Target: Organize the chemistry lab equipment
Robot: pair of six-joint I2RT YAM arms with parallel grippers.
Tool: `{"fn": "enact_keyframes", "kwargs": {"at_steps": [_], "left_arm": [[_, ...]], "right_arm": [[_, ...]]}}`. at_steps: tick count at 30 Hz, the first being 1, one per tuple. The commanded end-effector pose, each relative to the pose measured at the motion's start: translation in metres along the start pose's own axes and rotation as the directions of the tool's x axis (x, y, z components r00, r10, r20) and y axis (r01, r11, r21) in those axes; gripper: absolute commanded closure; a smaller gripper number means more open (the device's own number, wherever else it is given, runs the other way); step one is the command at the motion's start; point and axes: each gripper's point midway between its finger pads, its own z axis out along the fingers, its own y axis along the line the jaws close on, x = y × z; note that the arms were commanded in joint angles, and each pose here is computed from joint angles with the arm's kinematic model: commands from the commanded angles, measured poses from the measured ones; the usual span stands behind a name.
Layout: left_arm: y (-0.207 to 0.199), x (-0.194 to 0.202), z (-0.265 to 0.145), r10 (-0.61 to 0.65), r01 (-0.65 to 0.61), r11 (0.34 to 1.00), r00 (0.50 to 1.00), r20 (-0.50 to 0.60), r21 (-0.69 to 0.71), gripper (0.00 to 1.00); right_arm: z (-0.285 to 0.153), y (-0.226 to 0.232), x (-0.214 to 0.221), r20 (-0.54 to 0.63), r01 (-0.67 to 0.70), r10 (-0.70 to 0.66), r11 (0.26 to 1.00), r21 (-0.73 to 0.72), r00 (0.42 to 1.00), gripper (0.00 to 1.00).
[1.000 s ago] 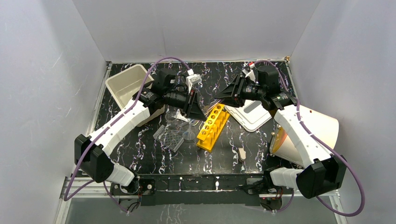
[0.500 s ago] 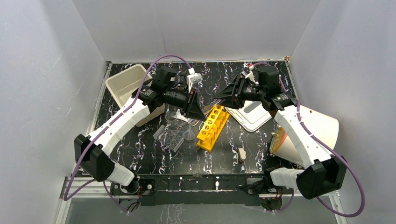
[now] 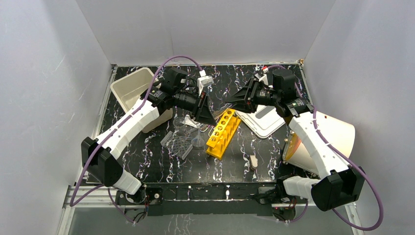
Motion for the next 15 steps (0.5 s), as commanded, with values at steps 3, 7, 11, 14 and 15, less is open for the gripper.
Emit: {"fn": "enact_keyframes", "kwargs": {"at_steps": [3, 7, 11, 14, 15], "left_arm": [[-0.0047, -0.0093, -0.0072, 0.027, -0.027, 1.000, 1.000, 0.006, 0.014, 1.00], [-0.0015, -0.0105, -0.0091, 0.023, -0.023, 1.000, 1.000, 0.006, 0.003, 1.00], [-0.0034, -0.0088, -0.0095, 0.021, -0.021, 1.000, 1.000, 0.002, 0.020, 1.00], [-0.0048, -0.0081, -0.0098, 0.024, -0.024, 0.999, 1.000, 0.000, 0.027, 1.00], [-0.0061, -0.0080, -0.0100, 0.025, -0.025, 0.999, 1.000, -0.001, 0.033, 1.00]], "right_arm": [[-0.0042, 0.0097, 0.0055, -0.025, 0.063, -0.064, 0.997, -0.040, 0.998, 0.55], [-0.0025, 0.0069, 0.0069, -0.054, 0.095, -0.097, 0.995, -0.035, 0.994, 0.55], [-0.0024, 0.0091, 0.0046, -0.064, 0.137, -0.139, 0.990, -0.029, 0.988, 0.58], [-0.0016, 0.0124, 0.0016, -0.061, 0.152, -0.154, 0.988, -0.030, 0.986, 0.62], [-0.0008, 0.0129, 0.0007, -0.061, 0.153, -0.155, 0.988, -0.032, 0.986, 0.62]]}}
